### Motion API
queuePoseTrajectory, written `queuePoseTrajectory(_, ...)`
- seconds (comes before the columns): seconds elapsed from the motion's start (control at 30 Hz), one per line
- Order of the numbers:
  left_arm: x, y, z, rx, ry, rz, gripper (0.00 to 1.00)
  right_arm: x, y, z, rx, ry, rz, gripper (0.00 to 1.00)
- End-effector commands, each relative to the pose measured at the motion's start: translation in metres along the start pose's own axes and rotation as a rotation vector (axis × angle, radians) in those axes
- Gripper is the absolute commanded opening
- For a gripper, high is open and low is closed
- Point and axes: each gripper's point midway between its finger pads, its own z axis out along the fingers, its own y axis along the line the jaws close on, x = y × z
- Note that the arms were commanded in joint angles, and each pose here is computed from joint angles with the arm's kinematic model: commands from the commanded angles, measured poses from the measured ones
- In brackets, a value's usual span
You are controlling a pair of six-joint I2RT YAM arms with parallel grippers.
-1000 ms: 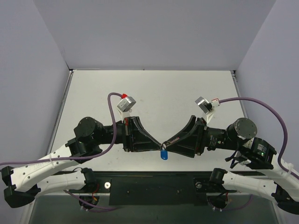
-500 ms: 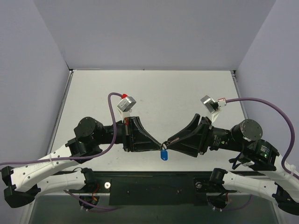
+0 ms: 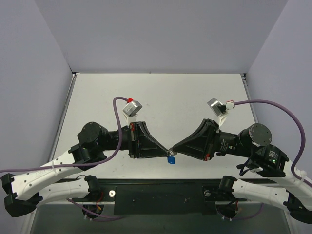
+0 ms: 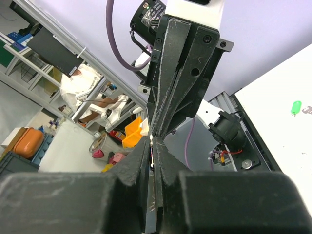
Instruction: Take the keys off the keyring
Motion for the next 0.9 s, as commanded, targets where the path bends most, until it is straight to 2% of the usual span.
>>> queuePoseTrajectory(0.0, -0.003, -0.015, -0.001, 0.057, -0.015, 0.021, 0.00, -0.020, 0.020, 0.000, -0.063, -0.065, -0.030, 0.00)
queuePoseTrajectory(0.3, -0.001, -0.020, -0.001, 0.109, -0.011, -0.035, 0.00, -0.021, 0.027, -0.001, -0.104, -0.078, -0.036, 0.00)
queuePoseTrajectory(0.4, -0.001, -0.030, -0.001, 0.172, -0.002, -0.069, 0.00, -0.020, 0.036, -0.002, -0.141, -0.065, -0.054, 0.00)
queuePoseTrajectory(0.67, 0.006, -0.009, 0.003, 0.150, 0.010, -0.193, 0.00, -0.012, 0.057, -0.004, -0.218, -0.001, -0.109, 0.00)
queuePoseTrajectory(0.87, 0.009, 0.003, 0.005, 0.133, 0.023, -0.265, 0.00, -0.001, 0.054, 0.001, -0.200, 0.053, -0.130, 0.00)
